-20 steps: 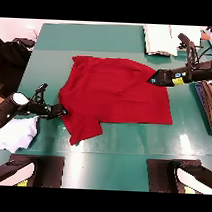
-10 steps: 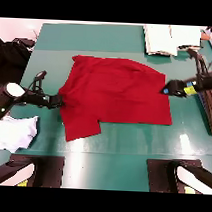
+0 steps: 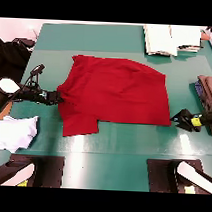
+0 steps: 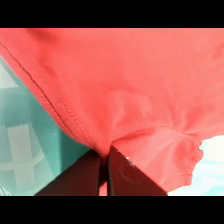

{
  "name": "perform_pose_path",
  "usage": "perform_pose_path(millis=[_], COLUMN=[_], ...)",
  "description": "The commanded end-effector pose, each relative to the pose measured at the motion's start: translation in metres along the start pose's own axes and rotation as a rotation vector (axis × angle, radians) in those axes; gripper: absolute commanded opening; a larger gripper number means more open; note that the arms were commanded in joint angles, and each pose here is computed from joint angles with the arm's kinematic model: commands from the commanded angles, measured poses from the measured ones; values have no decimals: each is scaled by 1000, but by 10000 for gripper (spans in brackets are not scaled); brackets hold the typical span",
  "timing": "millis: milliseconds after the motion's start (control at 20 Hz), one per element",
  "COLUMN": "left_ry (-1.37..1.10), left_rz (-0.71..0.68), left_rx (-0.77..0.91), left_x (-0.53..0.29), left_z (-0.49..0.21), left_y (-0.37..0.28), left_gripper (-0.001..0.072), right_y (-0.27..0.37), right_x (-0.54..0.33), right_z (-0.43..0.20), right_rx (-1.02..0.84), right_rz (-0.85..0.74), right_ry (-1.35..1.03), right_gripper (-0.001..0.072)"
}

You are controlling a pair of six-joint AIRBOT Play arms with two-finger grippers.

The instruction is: Fold the shirts.

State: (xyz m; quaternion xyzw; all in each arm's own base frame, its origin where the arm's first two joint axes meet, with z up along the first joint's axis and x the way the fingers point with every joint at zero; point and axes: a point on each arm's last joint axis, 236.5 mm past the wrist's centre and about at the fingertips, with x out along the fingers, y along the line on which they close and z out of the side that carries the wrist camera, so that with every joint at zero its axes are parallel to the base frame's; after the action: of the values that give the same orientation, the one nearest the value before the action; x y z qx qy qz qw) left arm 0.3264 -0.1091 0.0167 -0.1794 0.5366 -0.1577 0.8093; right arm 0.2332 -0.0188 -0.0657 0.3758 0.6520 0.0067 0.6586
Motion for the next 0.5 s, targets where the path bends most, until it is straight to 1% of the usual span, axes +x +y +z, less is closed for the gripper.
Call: perform_pose_path(millis=[0, 150, 250, 300, 350, 450], left_ry=[-1, 1, -2, -17, -45, -139], left_rz=[-7, -11, -10, -8, -12, -22], left_rx=[-3, -5, -1, 8, 22, 84], left_x=[-1, -1, -2, -6, -13, -47], left_z=[0, 0, 1, 6, 14, 39], left_y=[-2, -3, -3, -5, -10, -30], left_gripper=[26, 26, 26, 26, 25, 25], right_y=[-1, 15, 32, 43, 57, 95], right_x=[26, 47, 54, 54, 48, 16], right_z=[1, 5, 7, 10, 13, 24], right_rx=[56, 16, -59, -107, -170, -304], right_rz=[84, 88, 99, 102, 108, 125], right_ry=[15, 26, 11, -15, -42, -124], right_gripper=[496, 411, 204, 81, 21, 20])
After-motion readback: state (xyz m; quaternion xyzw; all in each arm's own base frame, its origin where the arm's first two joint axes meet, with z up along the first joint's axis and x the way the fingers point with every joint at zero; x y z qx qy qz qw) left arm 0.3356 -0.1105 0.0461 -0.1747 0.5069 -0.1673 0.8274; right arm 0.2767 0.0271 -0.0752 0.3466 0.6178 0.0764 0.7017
